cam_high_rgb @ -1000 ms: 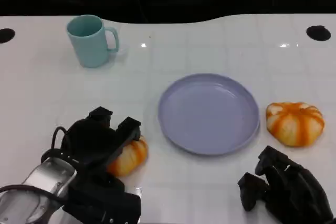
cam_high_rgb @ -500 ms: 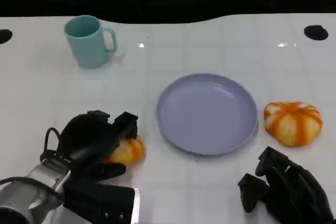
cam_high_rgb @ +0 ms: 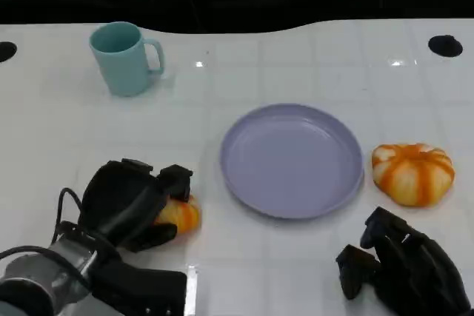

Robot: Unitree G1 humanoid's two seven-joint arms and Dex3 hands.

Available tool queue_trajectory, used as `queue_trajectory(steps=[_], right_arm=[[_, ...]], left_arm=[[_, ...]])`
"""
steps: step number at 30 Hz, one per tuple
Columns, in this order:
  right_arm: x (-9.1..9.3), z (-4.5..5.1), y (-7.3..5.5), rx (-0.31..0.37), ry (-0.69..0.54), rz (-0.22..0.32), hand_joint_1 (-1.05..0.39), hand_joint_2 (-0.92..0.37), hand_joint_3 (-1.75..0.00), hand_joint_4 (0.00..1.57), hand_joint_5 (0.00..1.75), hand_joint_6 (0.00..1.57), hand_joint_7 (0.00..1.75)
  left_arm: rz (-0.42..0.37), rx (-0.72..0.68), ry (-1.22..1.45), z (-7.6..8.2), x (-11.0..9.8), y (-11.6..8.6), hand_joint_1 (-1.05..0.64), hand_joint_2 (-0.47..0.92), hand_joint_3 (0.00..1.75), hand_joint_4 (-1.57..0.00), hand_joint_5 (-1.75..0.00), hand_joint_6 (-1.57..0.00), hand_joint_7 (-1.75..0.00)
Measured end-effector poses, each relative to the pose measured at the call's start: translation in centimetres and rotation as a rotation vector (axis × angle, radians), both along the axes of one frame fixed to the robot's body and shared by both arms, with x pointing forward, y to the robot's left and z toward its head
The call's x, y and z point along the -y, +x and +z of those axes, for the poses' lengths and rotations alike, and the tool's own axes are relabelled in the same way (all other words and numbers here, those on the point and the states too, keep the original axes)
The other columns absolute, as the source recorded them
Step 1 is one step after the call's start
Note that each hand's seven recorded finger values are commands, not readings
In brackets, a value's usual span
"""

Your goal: Grasp the bread from the table and place it into the plate.

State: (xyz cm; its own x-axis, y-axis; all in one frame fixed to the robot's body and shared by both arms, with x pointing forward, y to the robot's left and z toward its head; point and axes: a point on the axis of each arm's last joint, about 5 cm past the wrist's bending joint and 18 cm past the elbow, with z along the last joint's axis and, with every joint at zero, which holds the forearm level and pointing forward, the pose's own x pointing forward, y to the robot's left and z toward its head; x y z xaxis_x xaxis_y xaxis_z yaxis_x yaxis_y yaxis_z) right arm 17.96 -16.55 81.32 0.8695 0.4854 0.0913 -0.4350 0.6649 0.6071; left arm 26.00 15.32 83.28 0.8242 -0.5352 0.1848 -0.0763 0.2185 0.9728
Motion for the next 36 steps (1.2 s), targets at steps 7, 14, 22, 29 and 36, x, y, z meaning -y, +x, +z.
queue_trajectory(steps=[7, 14, 22, 29, 36], right_arm=[[0.0, 0.0, 0.0, -0.002, 0.0, 0.0, -0.58, -0.92, -0.23, 0.77, 1.75, 0.68, 1.48], [0.0, 0.03, 0.0, -0.001, -0.003, -0.005, -0.57, -0.92, -0.23, 0.76, 1.74, 0.67, 1.48], [-0.1, 0.02, 0.2, 0.002, -0.002, -0.002, -0.57, -0.92, -0.26, 0.76, 1.75, 0.66, 1.49], [-0.1, -0.06, 0.4, 0.001, 0.0, -0.003, -0.57, -0.92, -0.23, 0.77, 1.73, 0.67, 1.48], [0.0, -0.08, 0.4, -0.003, -0.006, -0.006, -0.57, -0.92, -0.24, 0.77, 1.73, 0.67, 1.48]], left_arm=[[0.036, 0.053, -0.091, -0.4, 0.1, -0.3, -0.96, 0.86, 1.75, -1.57, -1.75, -1.57, -1.75], [0.07, 0.089, -0.312, 0.8, 0.5, 0.2, -0.92, 0.9, 1.7, -1.57, -1.75, -1.57, -1.75], [0.001, 0.173, -0.457, 3.6, 1.6, 1.4, -0.91, 0.85, 1.58, -1.57, -1.75, -1.53, -1.75], [-0.042, 0.164, -0.489, 4.6, 3.3, 2.1, -0.9, 0.78, 1.5, -1.55, -1.75, -1.38, -1.75], [-0.094, 0.145, -0.542, 6.0, 6.3, 3.1, -0.9, 0.8, 1.39, -1.5, -1.75, -1.3, -1.75]])
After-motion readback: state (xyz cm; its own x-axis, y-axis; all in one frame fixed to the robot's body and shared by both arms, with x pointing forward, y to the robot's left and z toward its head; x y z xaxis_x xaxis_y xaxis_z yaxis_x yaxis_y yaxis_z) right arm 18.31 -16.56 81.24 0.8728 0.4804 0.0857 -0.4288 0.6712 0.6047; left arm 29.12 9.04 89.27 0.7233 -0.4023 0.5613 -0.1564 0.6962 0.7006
